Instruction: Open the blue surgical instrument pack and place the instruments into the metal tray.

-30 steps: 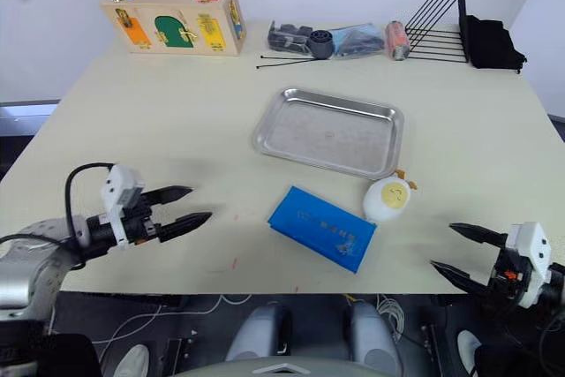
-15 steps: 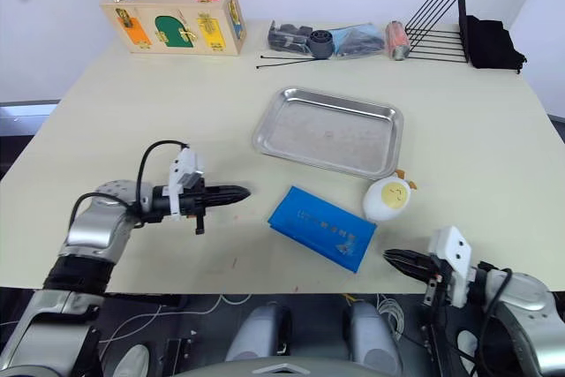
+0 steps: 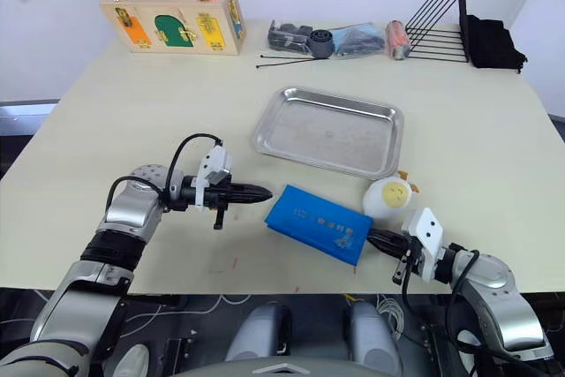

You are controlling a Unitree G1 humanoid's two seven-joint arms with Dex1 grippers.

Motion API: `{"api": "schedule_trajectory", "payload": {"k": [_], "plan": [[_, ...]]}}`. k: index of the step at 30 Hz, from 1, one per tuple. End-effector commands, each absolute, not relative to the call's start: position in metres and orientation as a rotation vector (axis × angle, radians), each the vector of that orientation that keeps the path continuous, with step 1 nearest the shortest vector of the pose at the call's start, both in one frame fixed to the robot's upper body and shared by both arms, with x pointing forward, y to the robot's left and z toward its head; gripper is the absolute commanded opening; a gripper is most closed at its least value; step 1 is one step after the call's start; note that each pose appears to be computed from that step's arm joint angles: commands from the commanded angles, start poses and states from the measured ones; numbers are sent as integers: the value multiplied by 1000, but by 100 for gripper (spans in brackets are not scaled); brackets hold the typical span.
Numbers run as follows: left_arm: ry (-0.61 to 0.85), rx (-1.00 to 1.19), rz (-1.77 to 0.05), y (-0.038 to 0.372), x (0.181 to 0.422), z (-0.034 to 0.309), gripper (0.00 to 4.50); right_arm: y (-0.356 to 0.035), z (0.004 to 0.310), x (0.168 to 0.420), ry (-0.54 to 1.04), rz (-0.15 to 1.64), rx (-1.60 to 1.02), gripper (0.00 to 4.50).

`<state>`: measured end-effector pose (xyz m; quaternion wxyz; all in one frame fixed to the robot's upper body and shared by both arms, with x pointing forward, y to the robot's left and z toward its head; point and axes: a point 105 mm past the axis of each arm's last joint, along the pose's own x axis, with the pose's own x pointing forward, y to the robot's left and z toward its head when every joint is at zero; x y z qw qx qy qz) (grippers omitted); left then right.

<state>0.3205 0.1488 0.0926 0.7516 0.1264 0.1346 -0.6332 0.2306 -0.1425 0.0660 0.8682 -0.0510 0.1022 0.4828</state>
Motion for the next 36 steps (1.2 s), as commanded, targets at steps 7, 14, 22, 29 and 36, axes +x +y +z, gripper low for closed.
{"api": "schedule_trajectory", "payload": {"k": [7,14,22,29,36], "plan": [[253,266,-1429,134,320,93,2,-140,79,234,179,1016,-121,4],[256,222,-1446,128,308,90,2,-133,81,241,170,1017,-137,4],[267,196,-1362,145,294,90,2,-112,85,268,133,1019,-153,4],[262,177,-1257,155,291,90,2,-104,85,286,113,1023,-182,4],[254,216,-1201,170,291,91,2,-117,86,277,84,1048,-214,4]]}}
